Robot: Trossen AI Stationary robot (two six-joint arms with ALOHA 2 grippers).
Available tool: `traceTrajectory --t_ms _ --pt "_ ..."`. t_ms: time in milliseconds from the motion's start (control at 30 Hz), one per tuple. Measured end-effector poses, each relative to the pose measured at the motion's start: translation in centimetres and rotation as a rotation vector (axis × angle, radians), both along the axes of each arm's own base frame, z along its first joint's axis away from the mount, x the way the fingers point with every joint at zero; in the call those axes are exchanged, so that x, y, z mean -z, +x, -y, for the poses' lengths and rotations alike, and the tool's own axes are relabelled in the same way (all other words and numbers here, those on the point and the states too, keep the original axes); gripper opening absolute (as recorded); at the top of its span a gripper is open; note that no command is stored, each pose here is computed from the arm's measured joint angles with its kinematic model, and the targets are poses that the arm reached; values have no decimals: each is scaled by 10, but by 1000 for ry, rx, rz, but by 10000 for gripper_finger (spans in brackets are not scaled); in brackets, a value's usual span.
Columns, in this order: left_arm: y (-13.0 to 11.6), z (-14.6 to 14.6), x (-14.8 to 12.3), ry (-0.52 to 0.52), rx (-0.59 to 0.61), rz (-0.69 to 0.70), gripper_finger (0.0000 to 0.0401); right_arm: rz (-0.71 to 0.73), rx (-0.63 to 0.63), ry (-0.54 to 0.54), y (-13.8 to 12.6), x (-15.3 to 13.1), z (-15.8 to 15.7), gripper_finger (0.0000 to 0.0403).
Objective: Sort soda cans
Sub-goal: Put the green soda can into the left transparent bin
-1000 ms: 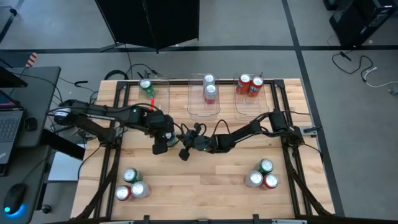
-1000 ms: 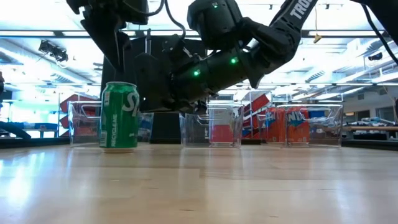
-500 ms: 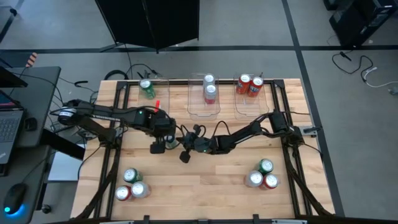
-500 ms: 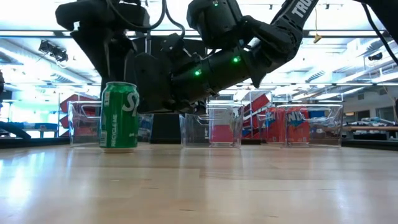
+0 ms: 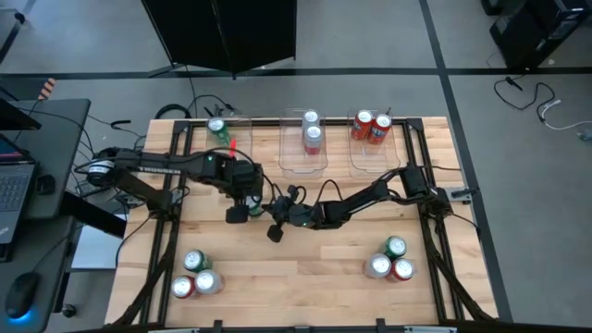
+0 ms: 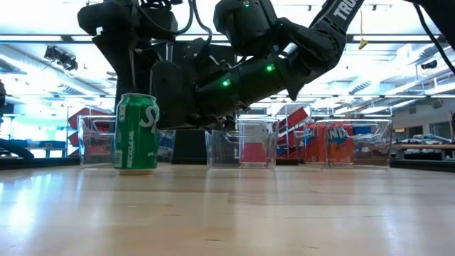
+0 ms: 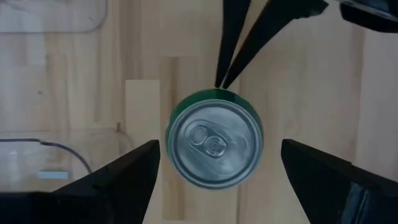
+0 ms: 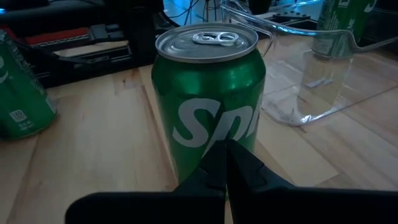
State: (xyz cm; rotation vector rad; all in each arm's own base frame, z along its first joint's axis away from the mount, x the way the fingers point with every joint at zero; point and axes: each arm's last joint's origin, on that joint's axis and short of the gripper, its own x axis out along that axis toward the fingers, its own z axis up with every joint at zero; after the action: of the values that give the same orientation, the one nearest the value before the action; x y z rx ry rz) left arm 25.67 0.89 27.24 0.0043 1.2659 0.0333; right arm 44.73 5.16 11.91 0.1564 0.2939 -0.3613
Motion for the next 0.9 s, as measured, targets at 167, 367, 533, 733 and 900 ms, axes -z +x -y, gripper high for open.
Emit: traceTrajectory --t_ms 167,367,533,733,900 --pt "3 -4 3 -17 -12 -2 339 -1 -1 -1 0 0 0 0" --pt "13 -5 15 -29 1 -33 339 -2 -15 3 0 0 0 0" --pt "22 -5 30 -19 45 -92 339 -6 -15 3 0 1 0 0" --pt "20 -5 33 -12 90 -142 311 -9 -20 -2 0 1 -2 0" --pt "14 -5 31 1 120 -185 289 -20 -44 -27 -1 0 -9 0"
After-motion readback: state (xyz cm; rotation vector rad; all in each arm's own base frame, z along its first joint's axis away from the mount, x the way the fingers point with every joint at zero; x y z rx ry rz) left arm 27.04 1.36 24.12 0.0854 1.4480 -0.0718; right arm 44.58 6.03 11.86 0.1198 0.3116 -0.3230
